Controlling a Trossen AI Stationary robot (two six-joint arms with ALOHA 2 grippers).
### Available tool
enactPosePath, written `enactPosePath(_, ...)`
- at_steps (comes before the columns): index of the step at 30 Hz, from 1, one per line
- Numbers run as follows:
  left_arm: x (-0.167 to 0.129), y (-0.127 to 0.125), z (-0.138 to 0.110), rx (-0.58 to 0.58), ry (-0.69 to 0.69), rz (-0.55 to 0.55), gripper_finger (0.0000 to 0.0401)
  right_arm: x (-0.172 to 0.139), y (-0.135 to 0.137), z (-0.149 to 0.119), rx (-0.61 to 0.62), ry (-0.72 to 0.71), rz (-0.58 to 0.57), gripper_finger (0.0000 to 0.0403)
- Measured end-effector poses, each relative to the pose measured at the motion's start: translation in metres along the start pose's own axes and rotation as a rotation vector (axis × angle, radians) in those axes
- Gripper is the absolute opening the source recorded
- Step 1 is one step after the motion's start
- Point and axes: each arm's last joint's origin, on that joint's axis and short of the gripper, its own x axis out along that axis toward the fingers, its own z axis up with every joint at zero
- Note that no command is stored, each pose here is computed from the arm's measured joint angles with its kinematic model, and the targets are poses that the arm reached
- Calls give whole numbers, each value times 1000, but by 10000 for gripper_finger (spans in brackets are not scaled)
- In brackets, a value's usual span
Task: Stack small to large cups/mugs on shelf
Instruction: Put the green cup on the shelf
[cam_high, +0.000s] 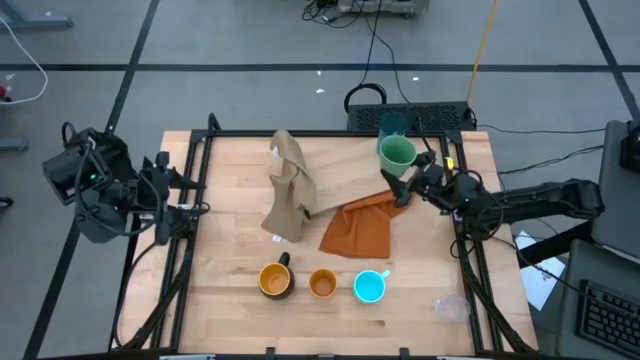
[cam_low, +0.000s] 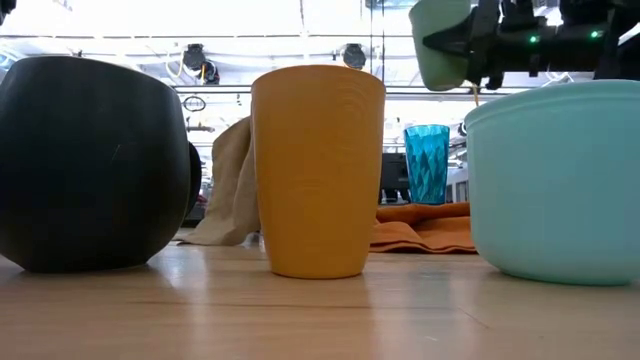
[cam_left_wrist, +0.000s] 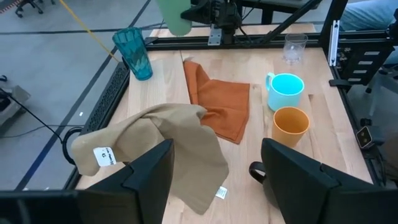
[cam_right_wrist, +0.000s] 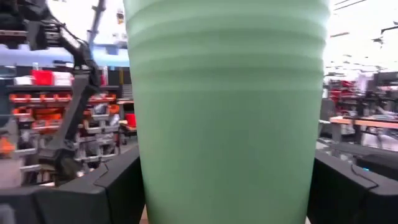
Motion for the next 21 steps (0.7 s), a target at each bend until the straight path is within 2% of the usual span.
enactPosePath(5,0,0,0,1,-1,1,241,7,4,-10,-6,49,5,317)
enactPosePath(13,0,0,0,-3,-4,5,241,22,11,-8,-28,57,10,317)
enactPosePath(21,0,0,0,-17,-4,4,241,33,8,-27,-4,102,-10,317)
